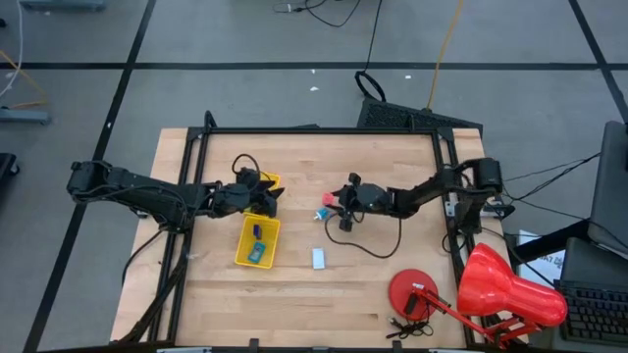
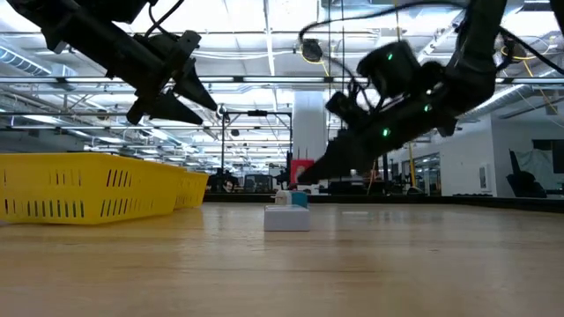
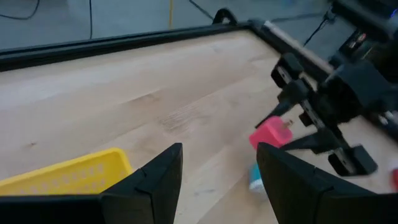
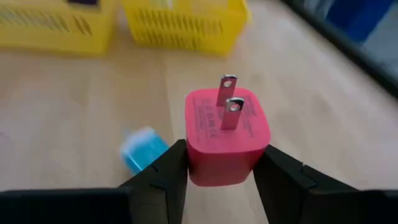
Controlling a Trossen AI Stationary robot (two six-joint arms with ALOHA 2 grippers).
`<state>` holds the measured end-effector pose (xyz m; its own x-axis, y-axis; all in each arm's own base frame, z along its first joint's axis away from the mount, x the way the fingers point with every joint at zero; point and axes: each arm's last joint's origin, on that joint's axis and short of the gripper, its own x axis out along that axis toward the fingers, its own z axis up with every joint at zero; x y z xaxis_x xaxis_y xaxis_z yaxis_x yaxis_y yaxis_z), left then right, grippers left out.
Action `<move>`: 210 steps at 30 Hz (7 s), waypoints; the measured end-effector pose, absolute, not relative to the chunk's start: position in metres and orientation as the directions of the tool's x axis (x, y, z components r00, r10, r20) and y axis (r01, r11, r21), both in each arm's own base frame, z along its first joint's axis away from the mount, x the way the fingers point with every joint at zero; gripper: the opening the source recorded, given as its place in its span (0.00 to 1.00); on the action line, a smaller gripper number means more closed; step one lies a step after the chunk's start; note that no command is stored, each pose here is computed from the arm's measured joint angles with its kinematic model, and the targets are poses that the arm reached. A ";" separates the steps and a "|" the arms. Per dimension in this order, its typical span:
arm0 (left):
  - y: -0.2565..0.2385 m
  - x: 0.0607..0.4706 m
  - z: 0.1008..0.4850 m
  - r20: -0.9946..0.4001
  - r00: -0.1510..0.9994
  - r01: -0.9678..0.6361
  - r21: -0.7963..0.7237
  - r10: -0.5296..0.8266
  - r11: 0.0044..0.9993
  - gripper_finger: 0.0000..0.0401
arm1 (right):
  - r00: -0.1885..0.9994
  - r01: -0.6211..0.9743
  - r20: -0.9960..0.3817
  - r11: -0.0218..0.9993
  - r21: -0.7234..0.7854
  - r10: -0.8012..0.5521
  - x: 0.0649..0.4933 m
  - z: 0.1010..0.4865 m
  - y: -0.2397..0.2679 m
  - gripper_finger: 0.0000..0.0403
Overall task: Pick & Place Office items
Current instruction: Put the pink adapter into the top yellow basket, then put the light blue adapter into the top yellow basket
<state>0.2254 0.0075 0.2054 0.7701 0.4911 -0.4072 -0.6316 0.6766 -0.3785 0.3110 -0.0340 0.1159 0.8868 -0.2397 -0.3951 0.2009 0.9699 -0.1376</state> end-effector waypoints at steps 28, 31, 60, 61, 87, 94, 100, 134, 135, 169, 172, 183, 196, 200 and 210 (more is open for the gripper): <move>-0.046 0.322 0.198 -0.188 0.967 -0.139 0.185 0.174 0.973 0.52 | 0.985 0.036 -0.160 0.986 -0.165 -0.063 0.305 0.177 0.022 0.35; -0.046 0.329 0.198 -0.186 0.966 -0.144 0.184 0.178 0.972 0.52 | 0.985 0.035 -0.162 0.986 -0.165 -0.062 0.305 0.177 0.022 0.35; -0.044 0.326 0.219 -0.124 0.964 -0.206 0.225 0.237 0.953 0.38 | 0.985 0.028 -0.167 0.993 -0.119 -0.048 0.305 0.177 0.023 0.51; -0.044 0.324 0.227 -0.098 0.962 -0.227 0.227 0.254 0.947 0.38 | 0.982 0.031 -0.183 0.993 -0.110 -0.051 0.305 0.175 0.022 0.55; -0.016 0.187 0.180 0.000 0.880 -0.475 0.002 0.475 0.880 0.38 | 0.971 0.059 -0.226 0.996 -0.065 -0.072 0.304 0.170 0.016 0.63; -0.011 0.174 0.163 -0.034 0.838 -0.545 -0.058 0.544 0.836 0.38 | 0.971 0.065 -0.227 0.997 -0.043 -0.073 0.304 0.170 0.016 0.63; -0.006 0.171 0.158 -0.051 0.822 -0.569 -0.063 0.567 0.820 0.38 | 0.971 0.065 -0.226 0.997 -0.043 -0.073 0.305 0.170 0.016 0.63; 0.043 0.185 0.103 -0.305 0.688 -0.695 -0.016 0.658 0.719 0.38 | 0.971 0.080 -0.226 0.997 -0.017 -0.082 0.305 0.171 0.014 0.63; 0.043 0.187 0.103 -0.301 0.693 -0.690 -0.017 0.655 0.723 0.38 | 0.971 0.080 -0.226 0.997 -0.018 -0.081 0.305 0.170 0.014 0.63; 0.044 0.190 0.104 -0.305 0.706 -0.674 -0.013 0.639 0.739 0.38 | 0.971 0.076 -0.226 0.997 -0.017 -0.078 0.305 0.170 0.014 0.63; 0.044 0.190 0.104 -0.305 0.706 -0.674 -0.013 0.639 0.739 0.38 | 0.971 0.076 -0.226 0.997 -0.017 -0.078 0.305 0.170 0.014 0.63; 0.045 0.189 0.105 -0.297 0.691 -0.690 -0.003 0.659 0.723 0.77 | 0.971 0.076 -0.227 0.997 -0.017 -0.078 0.305 0.170 0.014 0.63; 0.041 0.188 0.133 -0.159 0.748 -0.663 -0.141 0.644 0.735 0.93 | 0.950 0.123 -0.282 0.991 -0.050 -0.132 0.303 0.165 0.012 0.63; 0.036 0.187 0.149 -0.068 0.790 -0.609 -0.202 0.609 0.767 0.93 | 0.906 0.190 -0.367 0.977 -0.097 -0.213 0.300 0.156 0.009 0.63; 0.027 0.186 0.159 -0.021 0.843 -0.520 -0.282 0.537 0.806 0.93 | 0.905 0.209 -0.369 0.977 -0.052 -0.213 0.307 0.139 -0.006 0.63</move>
<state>0.1860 0.0272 0.1591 0.8434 0.5369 -0.0210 -0.5202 0.8063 -0.2817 0.3072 -0.0059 0.1389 0.9048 -0.2133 -0.3686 0.2088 0.9765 -0.0523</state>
